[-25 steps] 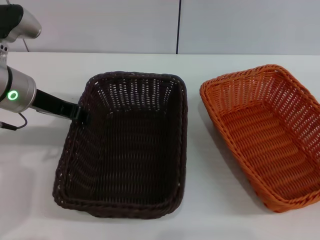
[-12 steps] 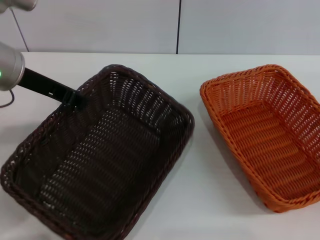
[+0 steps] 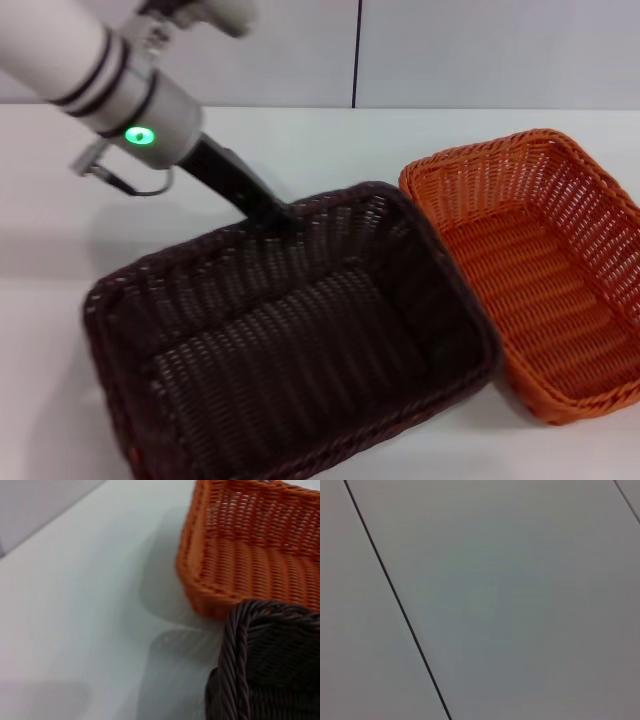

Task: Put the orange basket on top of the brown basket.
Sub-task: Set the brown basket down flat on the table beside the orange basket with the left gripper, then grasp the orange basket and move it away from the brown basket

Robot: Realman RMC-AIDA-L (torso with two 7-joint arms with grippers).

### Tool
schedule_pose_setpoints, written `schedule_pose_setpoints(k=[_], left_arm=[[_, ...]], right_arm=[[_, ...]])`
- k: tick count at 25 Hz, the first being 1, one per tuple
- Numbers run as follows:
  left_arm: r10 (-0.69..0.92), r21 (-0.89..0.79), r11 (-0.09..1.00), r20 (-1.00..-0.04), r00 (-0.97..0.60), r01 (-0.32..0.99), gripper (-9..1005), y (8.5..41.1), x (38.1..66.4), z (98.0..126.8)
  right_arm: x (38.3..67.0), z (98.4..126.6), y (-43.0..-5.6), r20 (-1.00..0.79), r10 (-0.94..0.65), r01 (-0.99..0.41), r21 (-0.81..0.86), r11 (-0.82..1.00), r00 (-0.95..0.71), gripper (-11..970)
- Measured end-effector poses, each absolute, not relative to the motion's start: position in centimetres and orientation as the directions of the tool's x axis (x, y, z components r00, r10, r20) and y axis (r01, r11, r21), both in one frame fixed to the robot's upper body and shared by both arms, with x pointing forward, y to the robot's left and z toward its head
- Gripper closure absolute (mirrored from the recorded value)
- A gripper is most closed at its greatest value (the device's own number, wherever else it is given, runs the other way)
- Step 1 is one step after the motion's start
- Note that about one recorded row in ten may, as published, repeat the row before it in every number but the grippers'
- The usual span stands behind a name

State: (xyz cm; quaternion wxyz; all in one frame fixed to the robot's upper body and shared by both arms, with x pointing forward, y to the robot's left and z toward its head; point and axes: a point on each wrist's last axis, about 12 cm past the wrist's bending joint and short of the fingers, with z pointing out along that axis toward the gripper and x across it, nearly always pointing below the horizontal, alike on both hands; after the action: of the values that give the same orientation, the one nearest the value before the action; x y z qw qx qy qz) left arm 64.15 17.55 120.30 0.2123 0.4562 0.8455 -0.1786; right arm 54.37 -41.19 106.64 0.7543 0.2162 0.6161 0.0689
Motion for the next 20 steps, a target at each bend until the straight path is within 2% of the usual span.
schedule_pose_setpoints(k=[1,2,6,12,14,15,18,20], left_arm=[[0.696,-0.108,0.520,-0.522,-0.494,0.847,794,17.6,64.1,120.3],[0.709,-0.098,0.498,-0.525,-0.470,0.861,795,15.9,65.0,119.7],[0.714,-0.070,0.488,-0.541,-0.444,0.870,797,14.7,65.7,119.6],[0.672,-0.032,0.544,-0.583,-0.457,0.839,794,14.9,66.6,119.9],[0.615,-0.004,0.622,-0.617,-0.491,0.783,793,16.2,67.1,120.1],[0.594,0.004,0.646,-0.631,-0.499,0.764,792,16.7,67.2,120.2],[0.555,0.010,0.684,-0.655,-0.512,0.730,791,18.1,67.2,120.2],[0.535,0.007,0.700,-0.667,-0.518,0.714,736,18.8,67.2,120.2]], right_arm=[[54.2,106.5,-41.2,-0.900,0.371,0.166,0.412,0.896,0.229,174],[54.1,106.4,-41.2,-0.900,0.372,0.168,0.413,0.895,0.228,176],[53.5,105.8,-41.2,-0.897,0.383,0.182,0.423,0.888,0.221,181],[52.7,105.4,-41.4,-0.894,0.392,0.193,0.433,0.881,0.217,189],[52.6,105.6,-41.5,-0.885,0.413,0.159,0.449,0.879,0.215,192],[52.3,106.1,-42.0,-0.871,0.449,0.100,0.474,0.875,0.200,193],[51.9,106.9,-42.9,-0.847,0.507,0.033,0.518,0.855,0.160,198],[51.1,108.4,-44.5,-0.815,0.577,-0.046,0.575,0.817,0.063,200]])
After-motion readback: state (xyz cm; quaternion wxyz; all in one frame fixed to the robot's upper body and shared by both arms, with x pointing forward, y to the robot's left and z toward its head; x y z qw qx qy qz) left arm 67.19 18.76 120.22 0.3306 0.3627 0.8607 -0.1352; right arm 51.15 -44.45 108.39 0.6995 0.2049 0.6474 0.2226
